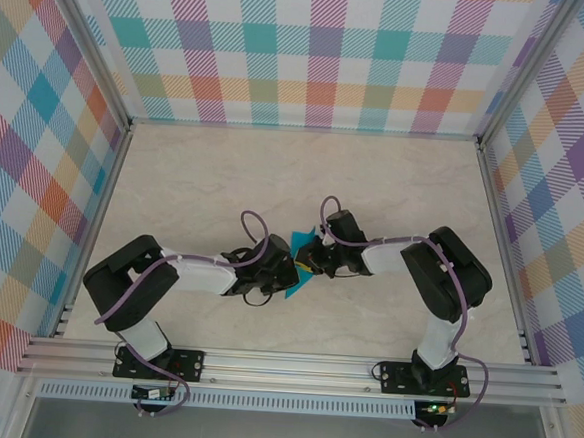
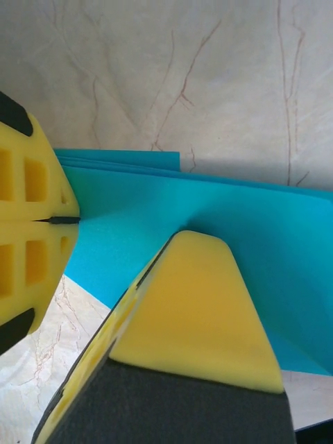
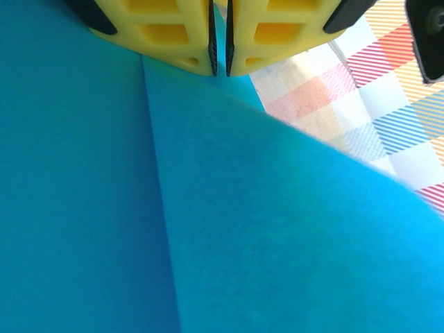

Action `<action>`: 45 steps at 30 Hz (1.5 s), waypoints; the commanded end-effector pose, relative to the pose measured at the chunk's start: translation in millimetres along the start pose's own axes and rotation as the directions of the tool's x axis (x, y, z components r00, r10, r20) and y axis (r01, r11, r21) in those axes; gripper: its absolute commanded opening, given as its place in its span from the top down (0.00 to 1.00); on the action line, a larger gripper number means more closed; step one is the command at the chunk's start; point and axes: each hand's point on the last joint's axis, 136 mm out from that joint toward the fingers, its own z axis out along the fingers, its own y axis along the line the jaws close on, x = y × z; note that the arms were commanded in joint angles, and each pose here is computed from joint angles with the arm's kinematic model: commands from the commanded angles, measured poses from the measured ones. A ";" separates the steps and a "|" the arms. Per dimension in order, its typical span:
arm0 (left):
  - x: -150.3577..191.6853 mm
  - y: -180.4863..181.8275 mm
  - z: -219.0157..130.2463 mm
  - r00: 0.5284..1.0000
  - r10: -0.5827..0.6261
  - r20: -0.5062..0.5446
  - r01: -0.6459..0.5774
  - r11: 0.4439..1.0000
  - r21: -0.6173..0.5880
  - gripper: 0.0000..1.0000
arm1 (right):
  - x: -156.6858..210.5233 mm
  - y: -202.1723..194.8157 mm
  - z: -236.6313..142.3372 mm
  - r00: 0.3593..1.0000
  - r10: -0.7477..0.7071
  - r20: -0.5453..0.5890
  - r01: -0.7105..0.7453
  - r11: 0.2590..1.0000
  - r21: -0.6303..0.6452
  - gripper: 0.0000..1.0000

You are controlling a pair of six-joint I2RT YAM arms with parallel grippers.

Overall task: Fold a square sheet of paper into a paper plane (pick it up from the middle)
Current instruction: Fourth fold the wing at the center of the table.

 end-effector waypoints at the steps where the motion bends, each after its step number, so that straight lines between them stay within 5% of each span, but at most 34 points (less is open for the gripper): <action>1: 24.7 76.8 -7.3 0.999 -0.035 -0.036 0.025 0.970 -0.241 1.00 | 8.1 -53.4 -7.7 0.999 0.034 -0.011 -0.030 0.970 0.242 0.85; 8: 26.5 71.5 -7.4 0.997 0.023 -0.075 -0.040 0.972 -0.233 1.00 | -19.4 16.0 -38.2 0.989 -0.142 0.034 0.139 0.986 0.089 0.87; 17: 28.0 66.8 0.0 0.994 0.034 -0.106 -0.058 0.972 -0.228 1.00 | -0.3 30.6 -17.0 0.988 -0.154 -0.023 0.154 0.988 -0.014 0.92; 32: 34.3 75.4 2.0 0.991 0.023 -0.133 -0.057 0.965 -0.255 1.00 | -22.0 -25.6 -2.9 0.996 -0.082 0.042 0.073 0.983 0.170 0.92; 45: 41.5 89.2 1.4 0.988 0.021 -0.151 -0.064 0.957 -0.284 1.00 | -66.9 -27.3 -19.8 0.991 -0.067 0.114 0.051 0.989 0.138 0.91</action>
